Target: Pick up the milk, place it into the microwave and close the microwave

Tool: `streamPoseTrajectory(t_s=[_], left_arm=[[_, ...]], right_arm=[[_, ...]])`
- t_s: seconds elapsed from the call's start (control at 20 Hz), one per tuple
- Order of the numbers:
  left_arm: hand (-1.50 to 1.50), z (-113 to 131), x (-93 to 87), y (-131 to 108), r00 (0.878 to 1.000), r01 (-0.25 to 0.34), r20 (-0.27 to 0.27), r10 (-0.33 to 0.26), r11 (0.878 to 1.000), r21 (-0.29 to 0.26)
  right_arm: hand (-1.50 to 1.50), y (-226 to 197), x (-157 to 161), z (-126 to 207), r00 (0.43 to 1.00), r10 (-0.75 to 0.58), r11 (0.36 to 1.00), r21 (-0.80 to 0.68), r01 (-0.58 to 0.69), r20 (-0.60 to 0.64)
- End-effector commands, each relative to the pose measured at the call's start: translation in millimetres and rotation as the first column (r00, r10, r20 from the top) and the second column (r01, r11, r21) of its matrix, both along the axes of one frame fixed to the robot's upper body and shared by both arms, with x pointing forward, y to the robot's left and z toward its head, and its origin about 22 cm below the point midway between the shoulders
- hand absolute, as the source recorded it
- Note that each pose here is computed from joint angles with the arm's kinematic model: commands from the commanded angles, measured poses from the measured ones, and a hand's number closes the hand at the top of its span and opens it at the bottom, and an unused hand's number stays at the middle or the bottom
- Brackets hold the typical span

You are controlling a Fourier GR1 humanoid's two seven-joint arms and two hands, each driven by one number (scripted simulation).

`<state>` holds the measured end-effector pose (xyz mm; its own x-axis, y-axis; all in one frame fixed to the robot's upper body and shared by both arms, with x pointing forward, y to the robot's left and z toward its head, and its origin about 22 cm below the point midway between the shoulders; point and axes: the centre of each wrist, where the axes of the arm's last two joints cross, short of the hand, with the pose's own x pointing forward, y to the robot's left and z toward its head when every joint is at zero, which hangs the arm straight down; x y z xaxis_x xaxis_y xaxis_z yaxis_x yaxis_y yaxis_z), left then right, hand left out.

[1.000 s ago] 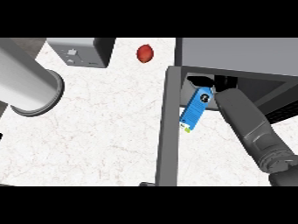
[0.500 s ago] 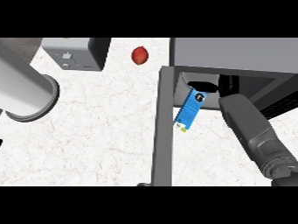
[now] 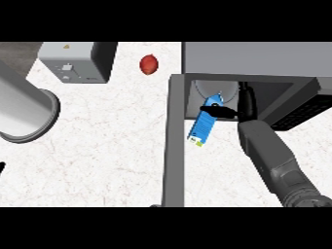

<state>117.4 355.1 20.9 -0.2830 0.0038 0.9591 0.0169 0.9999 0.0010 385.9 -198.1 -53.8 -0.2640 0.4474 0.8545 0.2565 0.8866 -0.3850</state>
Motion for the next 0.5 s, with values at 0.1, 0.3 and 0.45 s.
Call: streamPoseTrajectory(t_s=[0.1,0.3,0.45], left_arm=[[-1.50,6.1,-8.7,-13.8,0.994,0.108,-0.028,-0.108,0.994,-0.019],[-1.50,-9.0,-13.4,-19.8,0.980,0.198,-0.006,-0.199,0.978,-0.065],[-1.50,-4.1,-0.9,-34.0,0.968,0.248,-0.015,-0.250,0.967,-0.063]], right_arm=[[-1.50,7.9,-16.0,-18.0,0.995,0.098,0.982,0.164,-0.097,0.003],[-1.50,23.8,-38.1,-40.4,0.979,0.202,0.946,0.258,-0.196,0.004],[-1.50,16.6,-61.7,-62.2,0.966,0.258,0.921,0.299,-0.248,0.004]])
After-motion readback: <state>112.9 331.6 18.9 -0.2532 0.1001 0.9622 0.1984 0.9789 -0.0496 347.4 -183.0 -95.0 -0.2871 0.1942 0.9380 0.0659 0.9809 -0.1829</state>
